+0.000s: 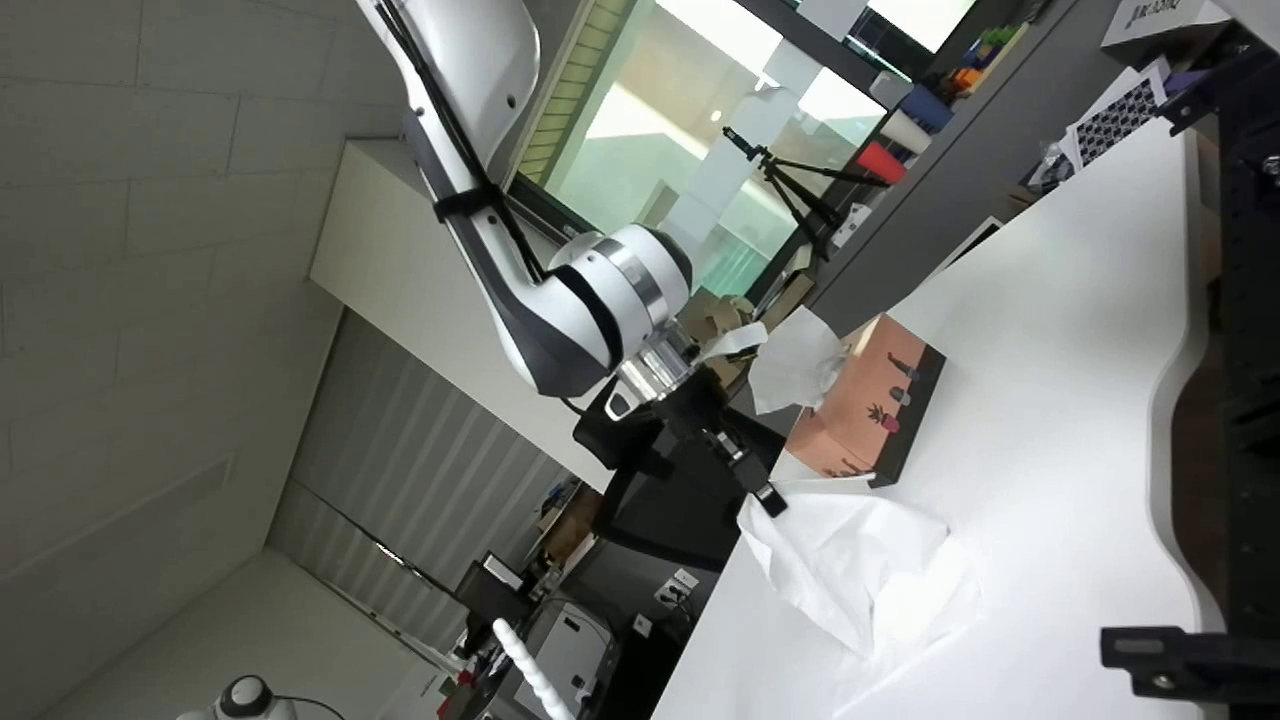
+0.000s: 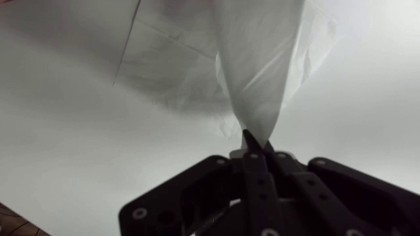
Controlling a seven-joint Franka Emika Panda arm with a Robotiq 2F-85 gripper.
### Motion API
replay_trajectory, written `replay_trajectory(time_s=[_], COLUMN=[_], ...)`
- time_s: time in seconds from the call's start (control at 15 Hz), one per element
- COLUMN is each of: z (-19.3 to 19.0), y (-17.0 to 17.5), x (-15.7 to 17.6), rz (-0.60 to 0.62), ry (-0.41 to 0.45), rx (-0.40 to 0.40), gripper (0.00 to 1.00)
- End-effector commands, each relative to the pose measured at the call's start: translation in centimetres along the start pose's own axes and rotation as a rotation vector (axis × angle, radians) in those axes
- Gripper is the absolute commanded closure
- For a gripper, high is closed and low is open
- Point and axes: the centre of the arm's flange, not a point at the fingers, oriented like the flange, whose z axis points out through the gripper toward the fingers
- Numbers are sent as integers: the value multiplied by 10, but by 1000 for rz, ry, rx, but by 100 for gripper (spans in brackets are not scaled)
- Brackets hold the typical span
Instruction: Pull out one tissue square from the box and place it on the table
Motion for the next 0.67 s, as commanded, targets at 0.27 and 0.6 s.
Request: replay_trajectory(time_s=[0.27, 0.6], z=[43, 0], y=[1, 2], x=[-29, -13], rz=[-36, -53], ry=[-91, -73], rx=[37, 62], gripper=[53, 19])
